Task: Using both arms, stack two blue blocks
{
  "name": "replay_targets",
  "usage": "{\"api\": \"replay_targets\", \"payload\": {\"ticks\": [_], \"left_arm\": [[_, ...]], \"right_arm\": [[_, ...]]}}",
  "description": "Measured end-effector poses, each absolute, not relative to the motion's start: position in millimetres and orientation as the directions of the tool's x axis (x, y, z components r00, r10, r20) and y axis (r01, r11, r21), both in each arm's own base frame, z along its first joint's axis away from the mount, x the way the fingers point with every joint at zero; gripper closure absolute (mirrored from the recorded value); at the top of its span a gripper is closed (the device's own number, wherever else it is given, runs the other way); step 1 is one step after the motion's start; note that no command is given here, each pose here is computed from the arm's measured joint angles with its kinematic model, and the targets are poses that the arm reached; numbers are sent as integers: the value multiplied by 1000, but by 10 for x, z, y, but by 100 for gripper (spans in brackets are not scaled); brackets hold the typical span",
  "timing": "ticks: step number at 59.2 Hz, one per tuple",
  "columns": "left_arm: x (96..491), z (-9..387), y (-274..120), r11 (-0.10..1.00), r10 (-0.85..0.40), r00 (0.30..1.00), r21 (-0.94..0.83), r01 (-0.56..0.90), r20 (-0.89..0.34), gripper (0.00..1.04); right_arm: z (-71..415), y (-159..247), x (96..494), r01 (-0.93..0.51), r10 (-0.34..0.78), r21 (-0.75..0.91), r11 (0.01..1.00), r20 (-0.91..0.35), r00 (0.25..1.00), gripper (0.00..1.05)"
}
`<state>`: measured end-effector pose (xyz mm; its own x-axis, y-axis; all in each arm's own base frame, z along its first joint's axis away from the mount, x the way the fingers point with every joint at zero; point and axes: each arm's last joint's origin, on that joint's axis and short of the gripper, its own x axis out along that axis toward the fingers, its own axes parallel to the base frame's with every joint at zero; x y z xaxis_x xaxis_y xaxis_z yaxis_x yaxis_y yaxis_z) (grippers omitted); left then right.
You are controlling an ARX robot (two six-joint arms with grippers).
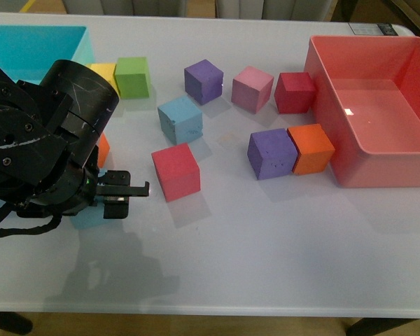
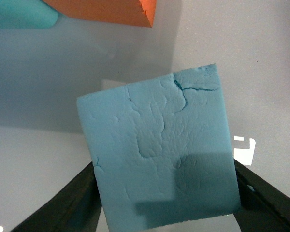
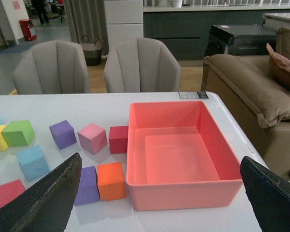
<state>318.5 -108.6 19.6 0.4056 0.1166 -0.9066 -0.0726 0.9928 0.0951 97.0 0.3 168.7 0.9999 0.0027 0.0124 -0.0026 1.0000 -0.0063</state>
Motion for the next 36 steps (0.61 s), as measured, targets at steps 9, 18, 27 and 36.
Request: {"api": "replay_targets", "payload": {"ticks": [9, 18, 27, 36], "left_arm": [[3132, 534, -1090, 994, 103, 454, 83, -66, -885, 60], [3213, 1029, -1168, 998, 68, 557, 57, -37, -828, 62], [3465, 1418, -1363, 998, 29, 652, 61, 26, -758, 63], [3676, 1568, -1610, 988, -10, 690, 100, 118, -724, 63]], "right_arm": [[1687, 3, 970, -3, 3, -6, 1000, 12, 1000, 9], [1687, 3, 970, -3, 3, -6, 1000, 12, 1000, 9], [1687, 3, 970, -3, 3, -6, 1000, 12, 1000, 9], [1687, 3, 970, -3, 3, -6, 1000, 12, 1000, 9]]}}
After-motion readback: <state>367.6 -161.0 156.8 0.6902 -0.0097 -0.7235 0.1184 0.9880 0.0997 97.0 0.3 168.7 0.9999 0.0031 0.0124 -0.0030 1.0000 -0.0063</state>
